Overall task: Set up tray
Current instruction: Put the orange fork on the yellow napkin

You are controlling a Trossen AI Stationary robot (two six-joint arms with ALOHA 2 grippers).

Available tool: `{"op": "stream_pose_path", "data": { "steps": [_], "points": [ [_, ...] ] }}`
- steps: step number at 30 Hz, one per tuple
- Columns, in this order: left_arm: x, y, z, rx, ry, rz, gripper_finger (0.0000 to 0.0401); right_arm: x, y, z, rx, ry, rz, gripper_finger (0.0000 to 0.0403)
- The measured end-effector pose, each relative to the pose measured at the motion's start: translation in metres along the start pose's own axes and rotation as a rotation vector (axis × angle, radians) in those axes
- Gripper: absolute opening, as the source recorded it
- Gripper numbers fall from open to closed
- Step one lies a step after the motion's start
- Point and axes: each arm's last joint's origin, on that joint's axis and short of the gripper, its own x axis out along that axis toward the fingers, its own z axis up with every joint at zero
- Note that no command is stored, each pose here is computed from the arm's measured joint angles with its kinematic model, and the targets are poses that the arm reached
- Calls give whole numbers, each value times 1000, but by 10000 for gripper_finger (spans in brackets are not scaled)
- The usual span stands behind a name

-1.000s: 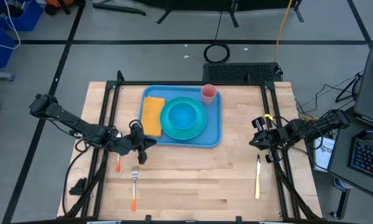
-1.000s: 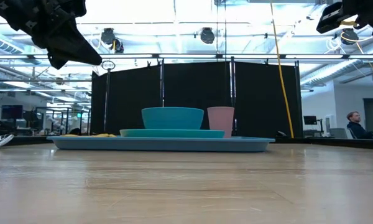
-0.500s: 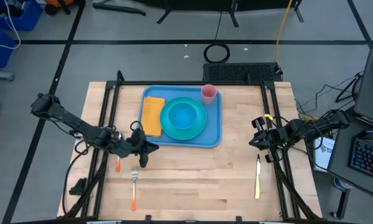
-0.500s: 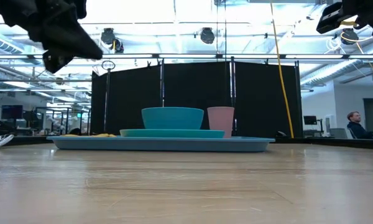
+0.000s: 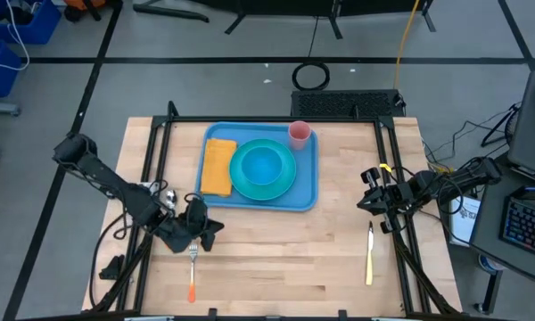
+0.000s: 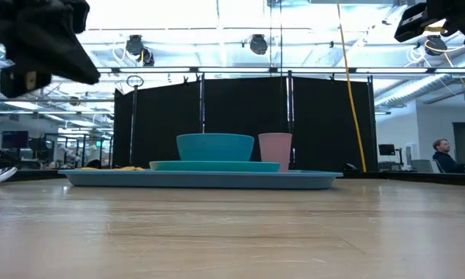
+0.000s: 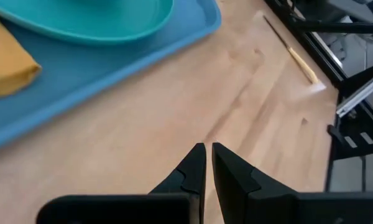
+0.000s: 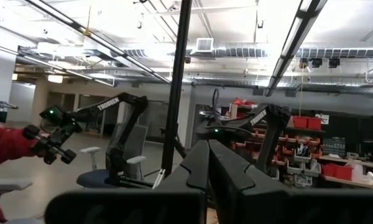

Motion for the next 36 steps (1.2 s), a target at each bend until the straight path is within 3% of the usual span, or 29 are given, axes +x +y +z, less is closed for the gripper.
{"op": "stream_pose_path", "data": {
  "steps": [7,13,19,27,36],
  "points": [
    [-11,-38,-6,-26,27,83,25,0,0,0,0,0,0,4],
    [-24,-61,-8,-58,68,284,7,0,0,0,0,-1,0,4],
    [-33,-78,-21,-164,230,529,4,0,0,0,0,0,0,4],
    [-16,-77,-57,-285,302,706,16,0,0,0,0,0,0,4],
    [-16,-76,-76,-379,371,795,24,0,0,0,0,0,0,4]
  ]
}}
